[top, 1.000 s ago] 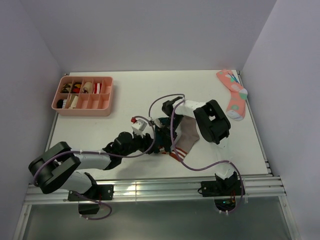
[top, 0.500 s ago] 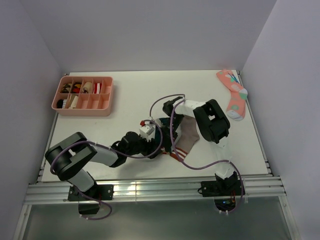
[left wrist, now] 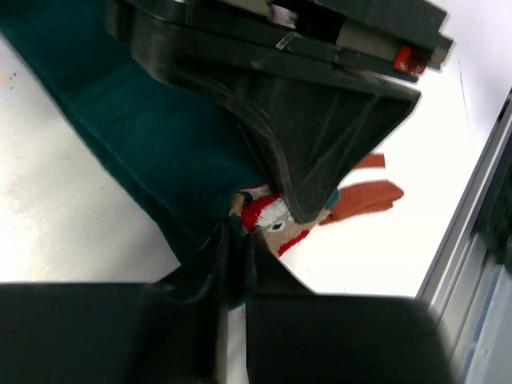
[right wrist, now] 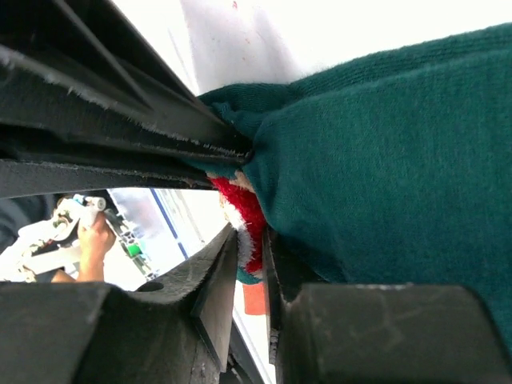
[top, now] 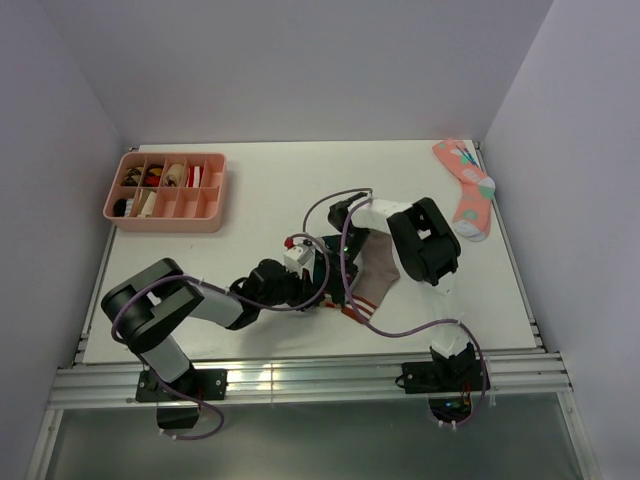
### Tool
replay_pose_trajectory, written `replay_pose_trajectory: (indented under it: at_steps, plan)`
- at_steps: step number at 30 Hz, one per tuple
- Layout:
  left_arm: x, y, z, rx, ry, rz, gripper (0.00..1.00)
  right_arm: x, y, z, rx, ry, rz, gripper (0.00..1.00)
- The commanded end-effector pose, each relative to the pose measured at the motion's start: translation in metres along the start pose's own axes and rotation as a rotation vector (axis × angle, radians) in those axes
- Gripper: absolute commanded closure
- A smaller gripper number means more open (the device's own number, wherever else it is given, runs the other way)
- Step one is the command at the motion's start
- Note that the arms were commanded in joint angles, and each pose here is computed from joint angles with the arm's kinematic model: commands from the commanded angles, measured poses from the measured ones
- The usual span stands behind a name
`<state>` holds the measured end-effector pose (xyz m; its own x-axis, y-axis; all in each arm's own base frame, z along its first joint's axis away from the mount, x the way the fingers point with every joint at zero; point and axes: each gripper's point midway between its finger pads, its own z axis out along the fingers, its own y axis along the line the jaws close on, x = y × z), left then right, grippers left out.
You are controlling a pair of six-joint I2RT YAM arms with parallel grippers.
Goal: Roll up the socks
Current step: Roll the sock at the center of the board.
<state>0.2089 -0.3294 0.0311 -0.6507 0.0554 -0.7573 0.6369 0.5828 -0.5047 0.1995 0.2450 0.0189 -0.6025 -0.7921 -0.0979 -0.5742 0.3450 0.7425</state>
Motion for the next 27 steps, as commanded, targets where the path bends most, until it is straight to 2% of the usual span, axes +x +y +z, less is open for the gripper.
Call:
replay_pose_trajectory:
  at_steps: [1,4,6,7,10,19,27]
  plan:
    - [0.002,0.009,0.004,-0.079,0.026,-0.053,0.99,-0.003,-0.037,0.000,0.153,0.007,-0.060,0.73]
    - [0.006,0.018,-0.001,-0.170,0.048,-0.100,1.00,-0.008,-0.039,-0.005,0.194,-0.027,-0.068,0.64]
    - [-0.001,0.031,-0.007,-0.272,0.018,-0.128,1.00,-0.016,-0.038,-0.012,0.221,-0.061,-0.084,0.57]
    - [0.009,0.039,-0.014,-0.328,0.050,-0.164,1.00,-0.017,-0.038,-0.015,0.233,-0.072,-0.081,0.56]
    - [0.010,0.050,-0.030,-0.426,0.042,-0.212,1.00,-0.027,-0.036,-0.027,0.269,-0.117,-0.104,0.52]
    - [0.020,0.068,-0.075,-0.615,0.034,-0.331,1.00,-0.062,-0.018,-0.058,0.317,-0.253,-0.219,0.50]
    - [0.027,0.060,-0.089,-0.599,0.072,-0.392,1.00,-0.088,0.021,-0.069,0.234,-0.369,-0.383,0.50]
